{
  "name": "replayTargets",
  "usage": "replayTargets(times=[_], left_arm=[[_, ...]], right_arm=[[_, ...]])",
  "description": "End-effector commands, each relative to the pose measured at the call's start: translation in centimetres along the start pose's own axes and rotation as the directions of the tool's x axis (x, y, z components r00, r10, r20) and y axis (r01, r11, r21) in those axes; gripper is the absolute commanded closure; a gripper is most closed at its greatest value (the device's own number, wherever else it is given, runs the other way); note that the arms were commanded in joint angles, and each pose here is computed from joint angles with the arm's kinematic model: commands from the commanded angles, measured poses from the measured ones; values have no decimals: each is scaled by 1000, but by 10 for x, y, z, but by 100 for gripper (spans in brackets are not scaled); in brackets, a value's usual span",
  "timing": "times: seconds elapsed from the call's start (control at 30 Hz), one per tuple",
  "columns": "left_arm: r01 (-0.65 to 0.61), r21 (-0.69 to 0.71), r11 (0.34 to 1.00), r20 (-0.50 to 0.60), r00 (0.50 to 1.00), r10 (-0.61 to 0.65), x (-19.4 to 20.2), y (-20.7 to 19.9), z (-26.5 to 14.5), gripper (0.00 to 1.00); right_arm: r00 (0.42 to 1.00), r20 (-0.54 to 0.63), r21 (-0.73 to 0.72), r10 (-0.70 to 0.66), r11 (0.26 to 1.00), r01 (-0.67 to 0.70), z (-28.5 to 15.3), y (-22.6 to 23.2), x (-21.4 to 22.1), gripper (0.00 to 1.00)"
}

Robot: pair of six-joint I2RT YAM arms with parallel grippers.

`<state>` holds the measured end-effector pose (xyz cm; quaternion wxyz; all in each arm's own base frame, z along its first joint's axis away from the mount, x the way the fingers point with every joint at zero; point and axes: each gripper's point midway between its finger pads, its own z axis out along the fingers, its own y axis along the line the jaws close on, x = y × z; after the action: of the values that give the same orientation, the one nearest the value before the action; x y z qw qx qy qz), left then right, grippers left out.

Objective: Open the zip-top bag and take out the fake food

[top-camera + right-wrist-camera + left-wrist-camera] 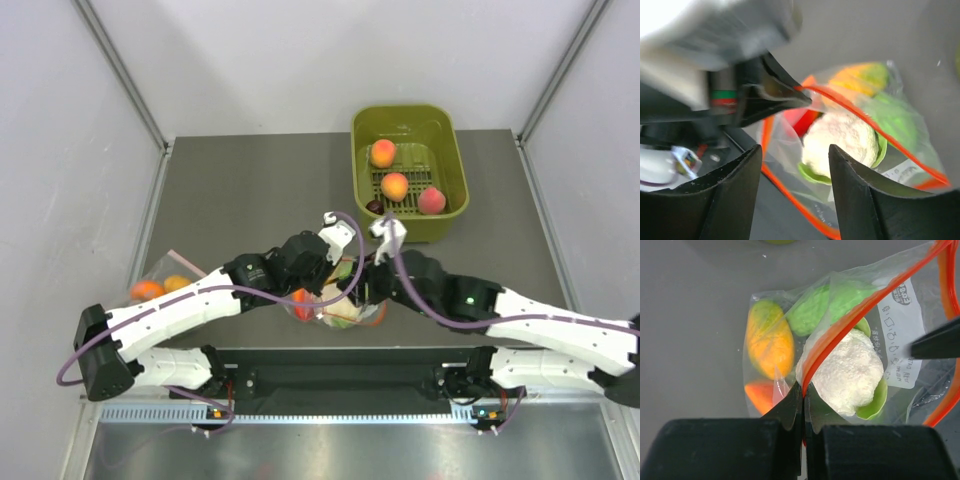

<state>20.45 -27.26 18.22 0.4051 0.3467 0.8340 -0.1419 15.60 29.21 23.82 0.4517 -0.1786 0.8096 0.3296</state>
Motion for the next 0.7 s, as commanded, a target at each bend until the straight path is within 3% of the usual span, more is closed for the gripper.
replayTargets(times=[0.0,0.27,0.43,0.67], left_arm=[[34,42,999,77,996,-37,-18,-5,-5,100],[42,55,998,69,997,-45,-15,-8,-5,100],[46,69,997,54,997,-49,-13,-11,-1,100],[74,32,997,20,997,-74,-6,-3,8,100]], right_arm=[[999,-18,-33,-42,999,41,19,15,3,45],[992,-126,77,22,997,-12,47,-10,54,46],[976,-213,135,44,991,-15,54,-26,96,41],[983,-166,149,71,988,-46,39,-34,101,41]])
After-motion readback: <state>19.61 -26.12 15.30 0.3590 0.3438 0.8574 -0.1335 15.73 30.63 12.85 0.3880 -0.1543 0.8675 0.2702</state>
